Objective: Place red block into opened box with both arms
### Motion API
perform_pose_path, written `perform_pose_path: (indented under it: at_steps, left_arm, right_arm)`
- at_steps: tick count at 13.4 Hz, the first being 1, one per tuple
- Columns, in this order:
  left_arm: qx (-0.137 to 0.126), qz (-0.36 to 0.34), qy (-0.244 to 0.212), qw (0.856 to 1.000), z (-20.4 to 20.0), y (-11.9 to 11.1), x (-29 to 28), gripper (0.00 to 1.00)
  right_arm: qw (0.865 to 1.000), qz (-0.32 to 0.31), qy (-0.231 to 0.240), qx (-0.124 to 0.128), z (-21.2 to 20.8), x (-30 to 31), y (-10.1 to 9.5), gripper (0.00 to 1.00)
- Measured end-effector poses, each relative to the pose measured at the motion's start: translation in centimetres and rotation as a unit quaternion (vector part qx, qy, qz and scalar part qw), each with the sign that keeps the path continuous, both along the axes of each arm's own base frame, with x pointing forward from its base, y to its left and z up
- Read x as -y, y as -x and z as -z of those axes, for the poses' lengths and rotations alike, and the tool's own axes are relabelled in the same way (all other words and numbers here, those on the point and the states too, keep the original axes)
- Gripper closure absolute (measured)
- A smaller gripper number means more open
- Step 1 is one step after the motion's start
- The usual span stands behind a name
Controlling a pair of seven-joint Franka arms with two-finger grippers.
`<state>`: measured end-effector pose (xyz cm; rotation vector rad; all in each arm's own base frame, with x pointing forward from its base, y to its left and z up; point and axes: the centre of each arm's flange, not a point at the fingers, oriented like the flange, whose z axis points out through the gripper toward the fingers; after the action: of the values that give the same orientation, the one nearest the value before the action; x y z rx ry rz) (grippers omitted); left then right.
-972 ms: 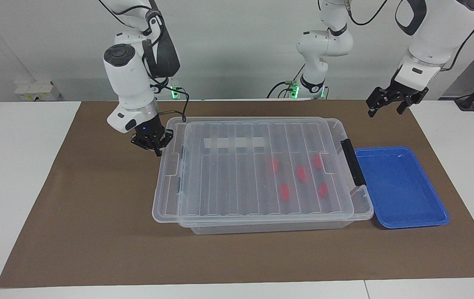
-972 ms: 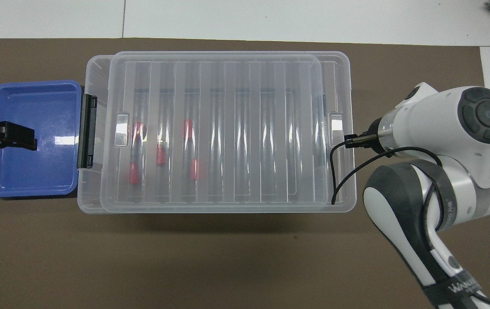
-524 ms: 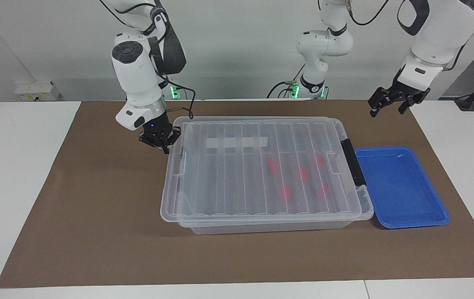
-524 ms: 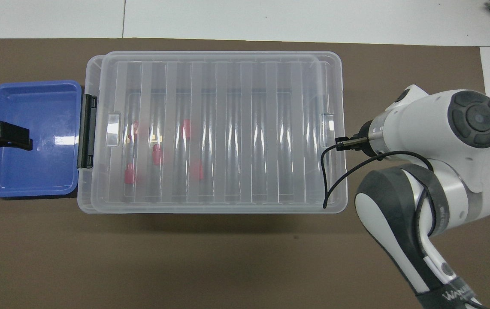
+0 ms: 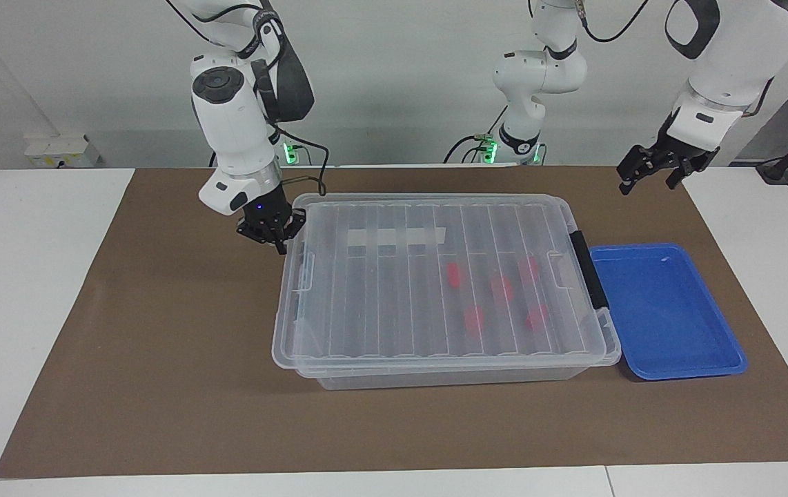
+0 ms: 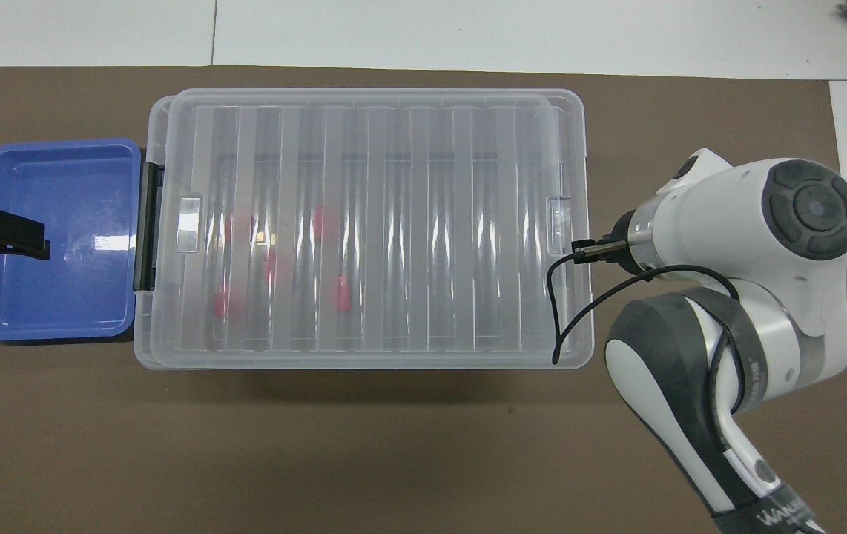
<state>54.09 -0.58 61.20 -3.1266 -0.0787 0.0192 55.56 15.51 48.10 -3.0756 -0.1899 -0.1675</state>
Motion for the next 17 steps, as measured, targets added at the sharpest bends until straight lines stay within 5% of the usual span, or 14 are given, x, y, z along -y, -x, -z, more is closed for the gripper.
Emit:
perform_pose_path:
  at_steps: [17]
  left_arm:
    - [0.000,0.000,0.000,1.000,0.00,0.00,0.00,0.00]
  right_arm:
    - [1.000,-0.003,-0.014,-0.001,-0.26,-1.15,0.27,0.99]
